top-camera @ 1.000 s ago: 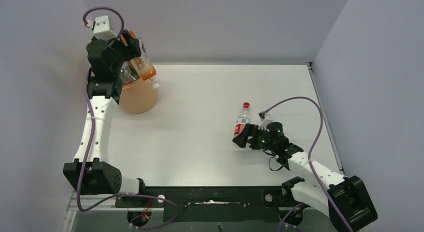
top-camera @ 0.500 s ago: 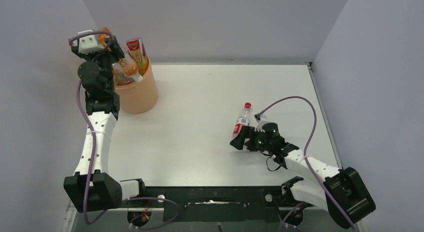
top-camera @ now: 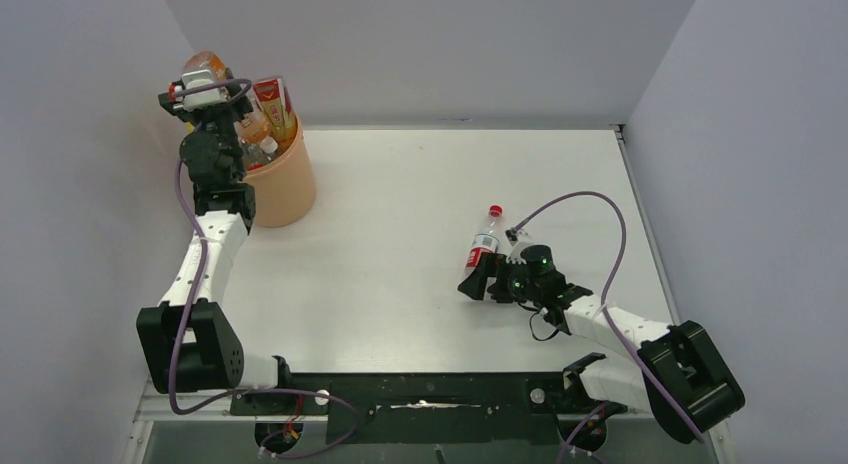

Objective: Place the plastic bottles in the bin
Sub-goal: Place the plastic bottle in the trash bin.

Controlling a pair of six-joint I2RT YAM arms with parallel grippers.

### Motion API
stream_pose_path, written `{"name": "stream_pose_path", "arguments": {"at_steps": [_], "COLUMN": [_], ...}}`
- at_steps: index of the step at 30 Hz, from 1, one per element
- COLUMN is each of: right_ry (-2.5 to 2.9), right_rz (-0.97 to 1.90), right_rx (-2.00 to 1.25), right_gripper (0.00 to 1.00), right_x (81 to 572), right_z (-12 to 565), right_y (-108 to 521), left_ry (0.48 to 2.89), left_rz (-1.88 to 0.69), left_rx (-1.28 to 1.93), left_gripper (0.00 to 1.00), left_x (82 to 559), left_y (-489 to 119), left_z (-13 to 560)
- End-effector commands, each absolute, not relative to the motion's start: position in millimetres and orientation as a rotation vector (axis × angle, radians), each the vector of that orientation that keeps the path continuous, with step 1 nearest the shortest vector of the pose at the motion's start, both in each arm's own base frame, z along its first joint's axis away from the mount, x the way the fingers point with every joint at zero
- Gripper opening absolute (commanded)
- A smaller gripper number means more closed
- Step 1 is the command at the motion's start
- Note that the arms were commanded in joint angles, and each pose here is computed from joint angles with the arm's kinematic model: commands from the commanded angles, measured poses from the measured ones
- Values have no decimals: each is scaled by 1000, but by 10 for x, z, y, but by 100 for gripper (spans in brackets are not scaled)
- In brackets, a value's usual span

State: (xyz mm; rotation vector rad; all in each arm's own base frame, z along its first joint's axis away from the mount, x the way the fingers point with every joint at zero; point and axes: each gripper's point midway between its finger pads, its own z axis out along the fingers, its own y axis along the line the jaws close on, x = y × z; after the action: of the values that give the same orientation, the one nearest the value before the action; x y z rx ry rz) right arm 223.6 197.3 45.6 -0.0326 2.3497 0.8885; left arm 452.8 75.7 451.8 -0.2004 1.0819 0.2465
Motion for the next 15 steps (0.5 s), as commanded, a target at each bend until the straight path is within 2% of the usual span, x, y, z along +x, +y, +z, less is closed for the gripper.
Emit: {"name": "stream_pose_path", "arguments": {"at_steps": [1, 15], "right_ry": [2253, 2251], "right_rz": [933, 940], "right_rx": [-74, -66], "right_gripper": [98, 98], "right_x": [2403, 2367], "right_z": [678, 649], "right_y": [2107, 2094], "left_ry": [924, 960], "left_rz": [325, 439], "left_rx": [-190, -157], "left_gripper": [55, 55], "left_x": [4367, 4426], "left_y": [722, 385], "left_z": [4765, 4288]}}
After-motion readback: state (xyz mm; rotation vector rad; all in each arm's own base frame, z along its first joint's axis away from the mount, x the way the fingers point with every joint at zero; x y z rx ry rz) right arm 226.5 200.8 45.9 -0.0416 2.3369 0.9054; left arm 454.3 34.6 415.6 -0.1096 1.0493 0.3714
